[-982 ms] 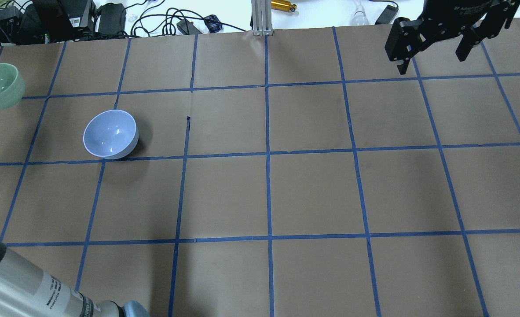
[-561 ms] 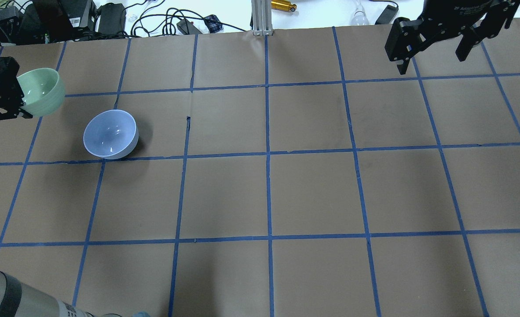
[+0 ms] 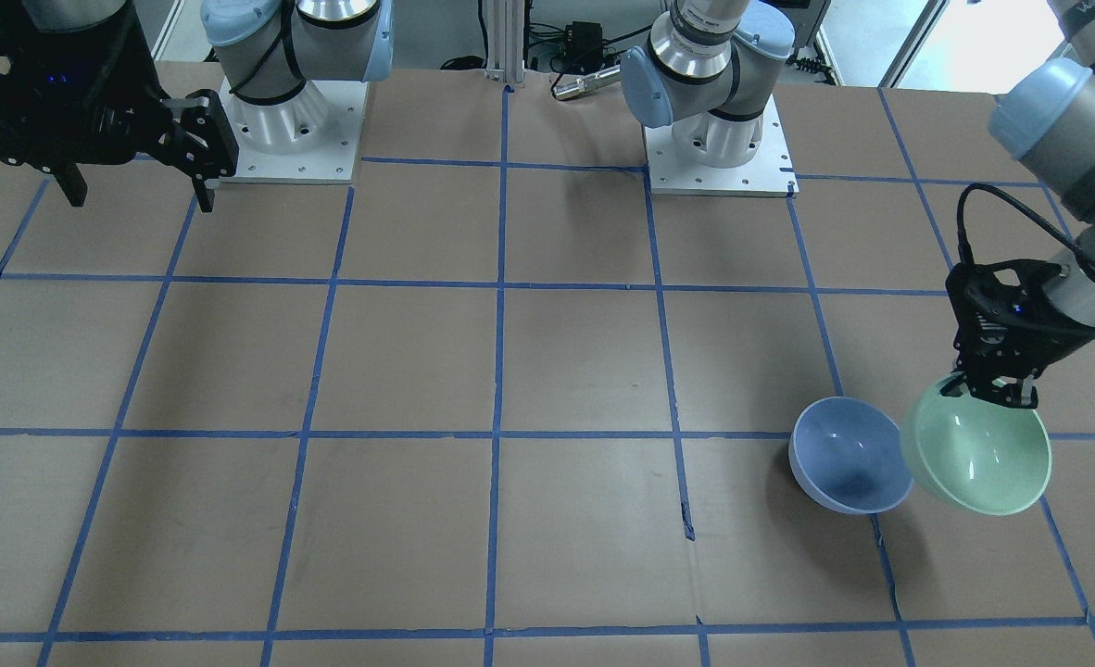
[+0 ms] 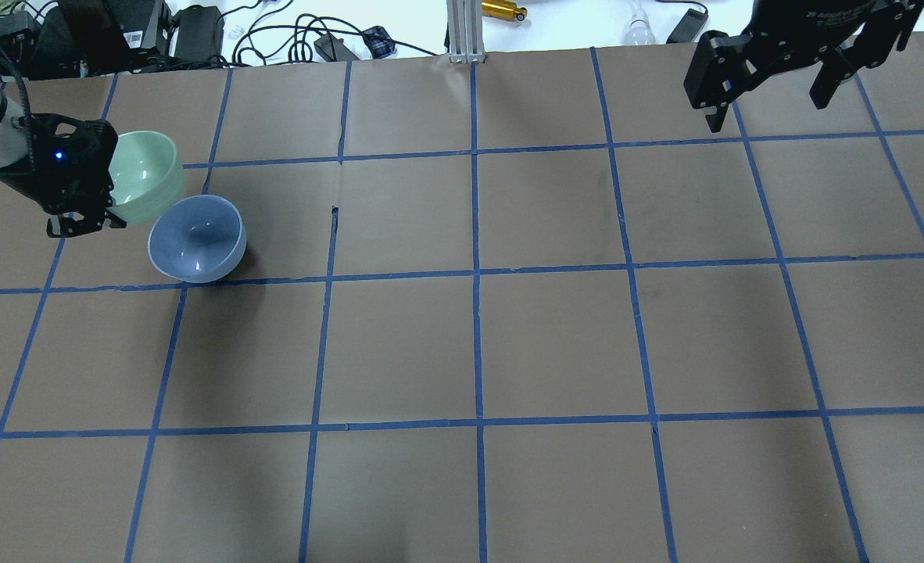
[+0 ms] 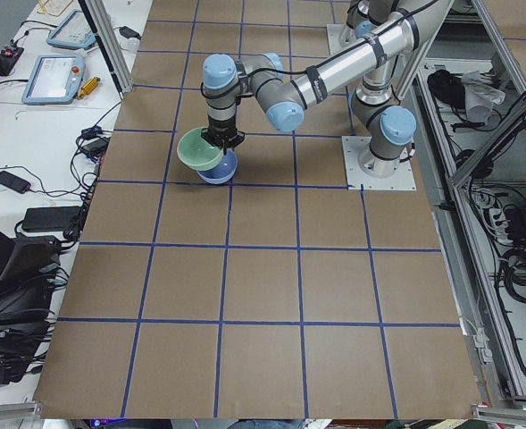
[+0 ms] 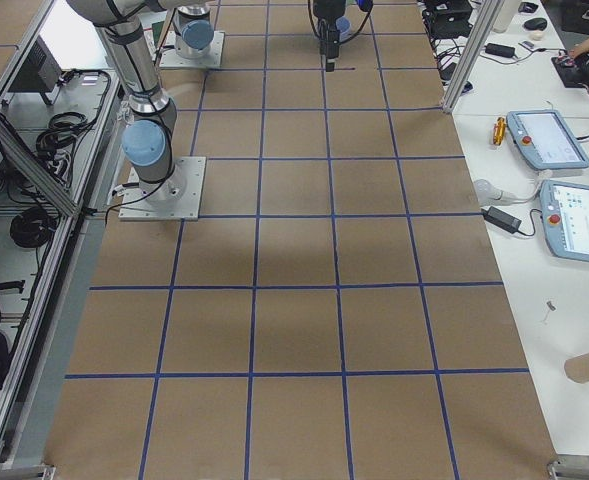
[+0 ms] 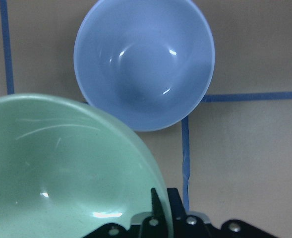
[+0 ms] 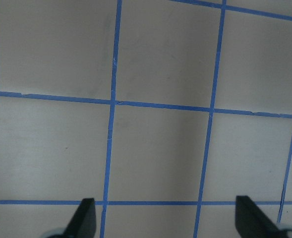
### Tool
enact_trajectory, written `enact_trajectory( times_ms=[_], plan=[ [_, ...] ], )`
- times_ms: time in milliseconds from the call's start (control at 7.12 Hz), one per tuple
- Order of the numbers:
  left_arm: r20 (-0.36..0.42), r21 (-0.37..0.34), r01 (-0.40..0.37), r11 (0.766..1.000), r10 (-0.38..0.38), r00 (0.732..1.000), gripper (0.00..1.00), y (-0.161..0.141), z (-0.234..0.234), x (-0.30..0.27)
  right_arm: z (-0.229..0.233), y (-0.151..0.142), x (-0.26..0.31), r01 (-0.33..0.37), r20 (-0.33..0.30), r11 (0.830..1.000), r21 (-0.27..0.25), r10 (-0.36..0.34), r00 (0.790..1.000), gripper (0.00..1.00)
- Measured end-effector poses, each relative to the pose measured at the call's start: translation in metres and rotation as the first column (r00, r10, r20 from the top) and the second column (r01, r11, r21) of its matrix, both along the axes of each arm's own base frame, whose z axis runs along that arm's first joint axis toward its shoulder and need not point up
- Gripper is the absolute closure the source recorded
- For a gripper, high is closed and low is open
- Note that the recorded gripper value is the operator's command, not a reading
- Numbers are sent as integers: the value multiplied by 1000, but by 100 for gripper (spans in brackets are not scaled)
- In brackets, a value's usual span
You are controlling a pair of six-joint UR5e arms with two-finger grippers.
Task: Stack green bowl on blue bowl
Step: 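Lift the green bowl and carry it over the blue bowl, then lower the green bowl into the blue bowl and open the left gripper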
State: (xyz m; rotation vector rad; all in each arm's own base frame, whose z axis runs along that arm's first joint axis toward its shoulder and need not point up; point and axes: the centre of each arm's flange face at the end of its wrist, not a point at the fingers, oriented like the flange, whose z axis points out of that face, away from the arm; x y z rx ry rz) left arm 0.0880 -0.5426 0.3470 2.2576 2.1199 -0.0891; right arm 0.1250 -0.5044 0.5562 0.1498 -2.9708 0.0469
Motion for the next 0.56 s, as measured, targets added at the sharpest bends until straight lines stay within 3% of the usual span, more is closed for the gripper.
enact_trajectory(
  times_ms=[561],
  plan=[
    [28,-76,-10,997,13,1000,100,43,-49,-33,0,0,0,0,0,1000,0,0,1000,0]
  ],
)
